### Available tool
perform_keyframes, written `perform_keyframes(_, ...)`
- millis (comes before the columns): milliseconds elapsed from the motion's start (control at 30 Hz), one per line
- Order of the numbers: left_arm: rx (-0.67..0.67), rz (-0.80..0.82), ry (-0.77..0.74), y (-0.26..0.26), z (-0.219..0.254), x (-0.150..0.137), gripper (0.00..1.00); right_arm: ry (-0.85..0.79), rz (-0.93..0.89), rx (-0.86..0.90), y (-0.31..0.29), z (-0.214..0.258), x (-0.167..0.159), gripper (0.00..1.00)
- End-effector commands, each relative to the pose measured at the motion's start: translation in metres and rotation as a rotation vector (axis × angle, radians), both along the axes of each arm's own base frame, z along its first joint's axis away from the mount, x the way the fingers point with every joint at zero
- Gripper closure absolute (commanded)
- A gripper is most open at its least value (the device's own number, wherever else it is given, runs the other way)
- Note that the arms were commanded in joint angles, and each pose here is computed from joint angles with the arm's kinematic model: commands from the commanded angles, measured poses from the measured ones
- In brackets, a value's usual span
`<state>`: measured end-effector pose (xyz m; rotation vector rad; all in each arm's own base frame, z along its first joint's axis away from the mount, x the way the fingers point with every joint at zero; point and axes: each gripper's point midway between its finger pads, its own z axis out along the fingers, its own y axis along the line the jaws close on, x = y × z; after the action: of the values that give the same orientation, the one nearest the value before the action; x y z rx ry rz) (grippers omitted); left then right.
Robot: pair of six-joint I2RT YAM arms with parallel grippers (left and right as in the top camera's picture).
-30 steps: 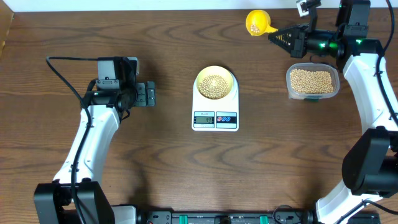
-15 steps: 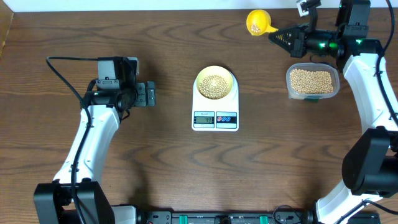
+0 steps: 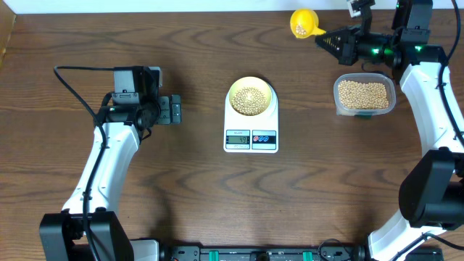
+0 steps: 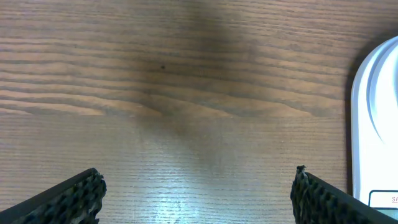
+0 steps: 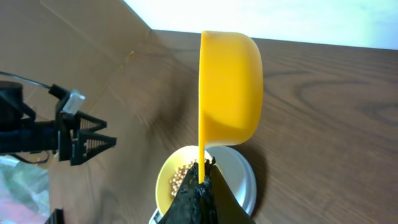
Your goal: Scoop item into bowl and weigh 50g on scale
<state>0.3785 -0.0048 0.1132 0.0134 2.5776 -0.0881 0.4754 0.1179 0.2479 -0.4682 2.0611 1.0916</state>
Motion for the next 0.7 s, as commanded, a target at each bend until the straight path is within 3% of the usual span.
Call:
perform_keyframes(0,-0.014,0.005,-0.006,0.0,0.002,-0.001,0.02,-0.029,-0.03,-0.006,-0.008,0.014,0.002,0.99)
perform_keyframes(467,-0.014,0.005,-0.005,0.0,0.002,-0.001,0.02,-0.035,-0.029,0.0,-0.01,0.016,0.003,0.99)
perform_keyframes(667,-0.015,0.005,-0.006,0.0,0.002,-0.001,0.02,0.049,-0.005,0.054,0.015,0.017,-0.005,0.99)
